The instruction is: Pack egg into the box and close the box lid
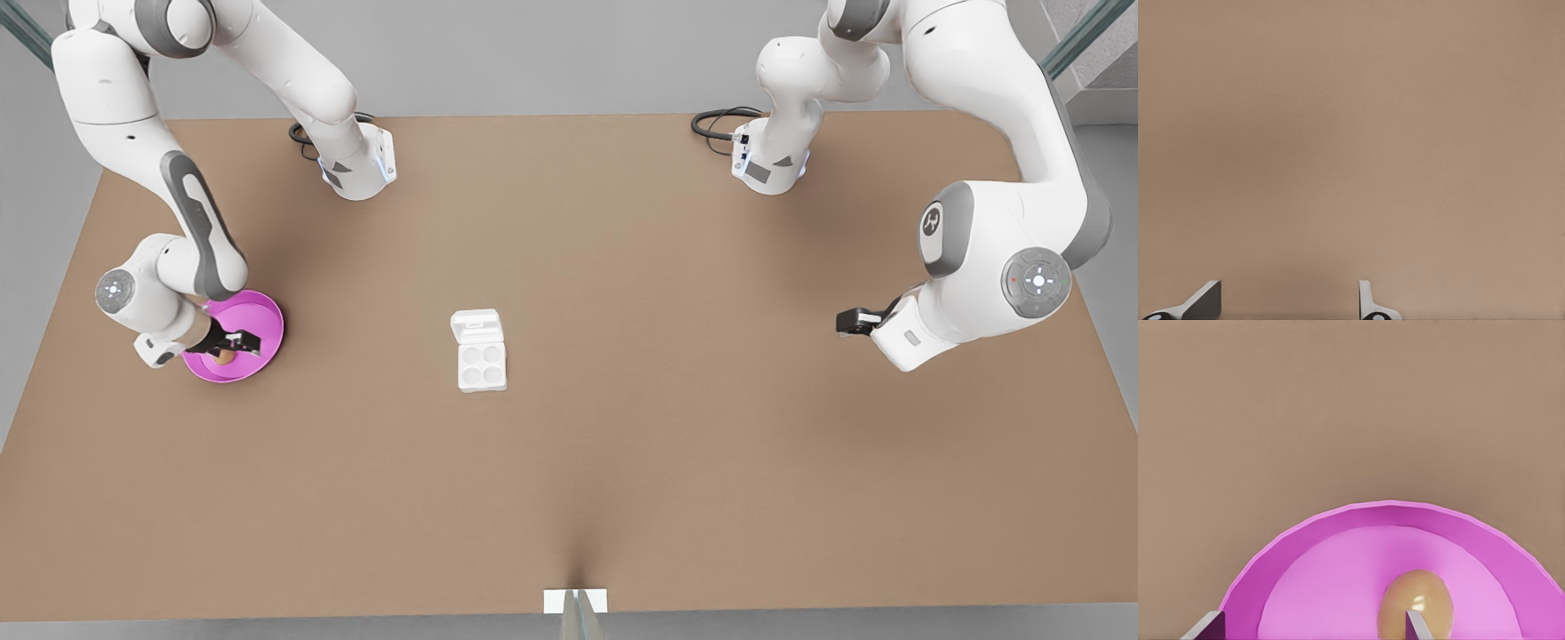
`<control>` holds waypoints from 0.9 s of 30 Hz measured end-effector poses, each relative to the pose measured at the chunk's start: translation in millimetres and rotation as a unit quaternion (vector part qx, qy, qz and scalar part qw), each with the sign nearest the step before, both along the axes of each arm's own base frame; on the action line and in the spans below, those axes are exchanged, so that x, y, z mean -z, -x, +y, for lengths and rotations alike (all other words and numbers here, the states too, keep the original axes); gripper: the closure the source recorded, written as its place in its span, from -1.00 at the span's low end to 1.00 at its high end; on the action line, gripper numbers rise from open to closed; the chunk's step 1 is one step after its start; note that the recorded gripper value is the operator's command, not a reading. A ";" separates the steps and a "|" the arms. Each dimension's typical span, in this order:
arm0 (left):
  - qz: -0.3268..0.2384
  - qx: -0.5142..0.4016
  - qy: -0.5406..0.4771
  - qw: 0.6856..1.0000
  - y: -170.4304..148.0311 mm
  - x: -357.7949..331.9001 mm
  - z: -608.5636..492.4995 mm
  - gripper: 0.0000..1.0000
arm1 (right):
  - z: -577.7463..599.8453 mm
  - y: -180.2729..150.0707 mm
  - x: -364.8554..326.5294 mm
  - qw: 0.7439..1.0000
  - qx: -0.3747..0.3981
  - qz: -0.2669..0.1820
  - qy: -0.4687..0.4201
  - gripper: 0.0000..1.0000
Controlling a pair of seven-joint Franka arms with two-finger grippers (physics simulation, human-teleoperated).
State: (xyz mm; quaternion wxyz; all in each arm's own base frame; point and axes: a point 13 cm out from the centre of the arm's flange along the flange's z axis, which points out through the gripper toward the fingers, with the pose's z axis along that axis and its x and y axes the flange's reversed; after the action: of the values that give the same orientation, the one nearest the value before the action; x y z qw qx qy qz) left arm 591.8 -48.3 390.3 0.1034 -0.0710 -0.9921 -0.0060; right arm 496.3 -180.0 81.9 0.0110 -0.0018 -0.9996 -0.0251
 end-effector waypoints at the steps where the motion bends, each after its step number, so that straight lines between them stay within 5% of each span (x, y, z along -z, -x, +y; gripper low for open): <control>1: 0.000 0.000 0.000 1.000 0.1 0.1 0.0 -1.00 | -2.3 -2.6 -2.1 1.000 0.002 -0.002 0.001 -1.00; 12: -0.016 0.016 0.003 1.000 -4.2 -19.6 -15.5 -1.00 | -19.1 -21.6 16.0 1.000 0.020 -0.007 -0.014 -1.00; 27: -0.015 0.017 0.002 1.000 -6.1 -16.3 -14.4 -1.00 | -48.8 7.2 30.7 0.999 0.037 0.005 -0.010 -1.00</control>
State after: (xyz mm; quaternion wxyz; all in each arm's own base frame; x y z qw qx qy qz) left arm 597.9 -62.6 406.6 0.0878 -0.0883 -0.9922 -0.0068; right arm 489.1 -228.8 51.2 0.0147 -0.0389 -0.9985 -0.0355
